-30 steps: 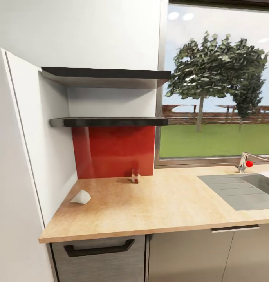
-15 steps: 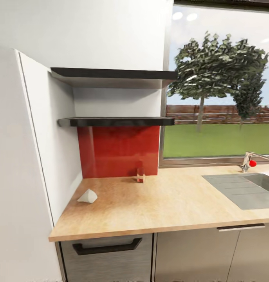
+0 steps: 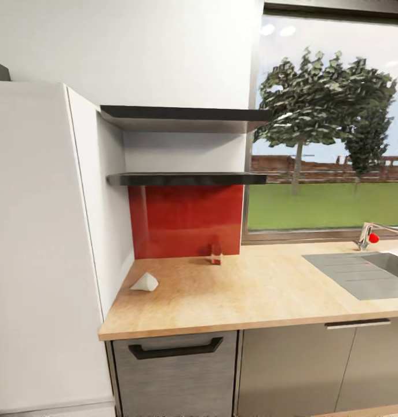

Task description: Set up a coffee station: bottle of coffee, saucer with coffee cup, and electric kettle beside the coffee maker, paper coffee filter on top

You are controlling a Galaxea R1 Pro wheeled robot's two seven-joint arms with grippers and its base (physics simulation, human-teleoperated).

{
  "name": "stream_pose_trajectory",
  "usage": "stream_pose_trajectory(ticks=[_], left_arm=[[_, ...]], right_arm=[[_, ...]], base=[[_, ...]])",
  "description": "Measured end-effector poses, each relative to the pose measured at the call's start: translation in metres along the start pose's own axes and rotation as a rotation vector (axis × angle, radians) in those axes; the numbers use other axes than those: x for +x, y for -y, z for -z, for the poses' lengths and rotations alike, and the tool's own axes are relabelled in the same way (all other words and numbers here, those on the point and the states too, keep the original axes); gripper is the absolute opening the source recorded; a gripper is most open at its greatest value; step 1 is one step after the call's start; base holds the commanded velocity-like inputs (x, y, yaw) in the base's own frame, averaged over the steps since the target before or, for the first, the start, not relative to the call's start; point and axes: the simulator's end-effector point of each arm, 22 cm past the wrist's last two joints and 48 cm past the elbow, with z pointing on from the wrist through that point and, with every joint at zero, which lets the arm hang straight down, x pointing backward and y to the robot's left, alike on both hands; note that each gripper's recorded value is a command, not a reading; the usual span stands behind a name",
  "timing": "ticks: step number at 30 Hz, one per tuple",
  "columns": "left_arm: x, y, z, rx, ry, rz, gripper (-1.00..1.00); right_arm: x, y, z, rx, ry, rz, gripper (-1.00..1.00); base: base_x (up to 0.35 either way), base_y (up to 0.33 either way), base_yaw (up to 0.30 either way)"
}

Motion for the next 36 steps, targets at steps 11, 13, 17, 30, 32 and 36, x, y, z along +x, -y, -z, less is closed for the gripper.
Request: stream_pose_trajectory(ticks=[11, 13, 17, 30, 32, 36], left_arm=[[0.000, 0.000, 0.000, -0.001, -0.002, 0.005, 1.00], [0.000, 0.000, 0.000, -0.001, -0.002, 0.005, 1.00], [0.000, 0.000, 0.000, -0.001, -0.002, 0.004, 1.00], [0.000, 0.000, 0.000, -0.002, -0.001, 0.008, 1.00], [-0.001, 0.000, 0.000, -0.003, 0.000, 0.010, 1.00], [-0.002, -0.001, -0.001, -0.004, 0.003, 0.011, 1.00]], right_arm=[[-0.209, -0.034, 0.032, 0.005, 0.434, -0.013, 1.00], [-0.262, -0.031, 0.057, 0.011, 0.560, -0.018, 1.00], [-0.355, -0.028, 0.123, 0.001, 0.799, -0.009, 1.00], [-0.536, -0.074, 0.325, 0.000, 1.001, 0.089, 1.00], [-0.558, -0.081, 0.340, -0.007, 0.985, 0.124, 1.00], [-0.604, -0.089, 0.356, -0.017, 0.915, 0.181, 1.00]], base=[[-0.008, 0.008, 0.000], [0.000, 0.000, 0.000], [0.000, 0.000, 0.000], [0.000, 0.000, 0.000], [0.000, 0.000, 0.000], [0.000, 0.000, 0.000]])
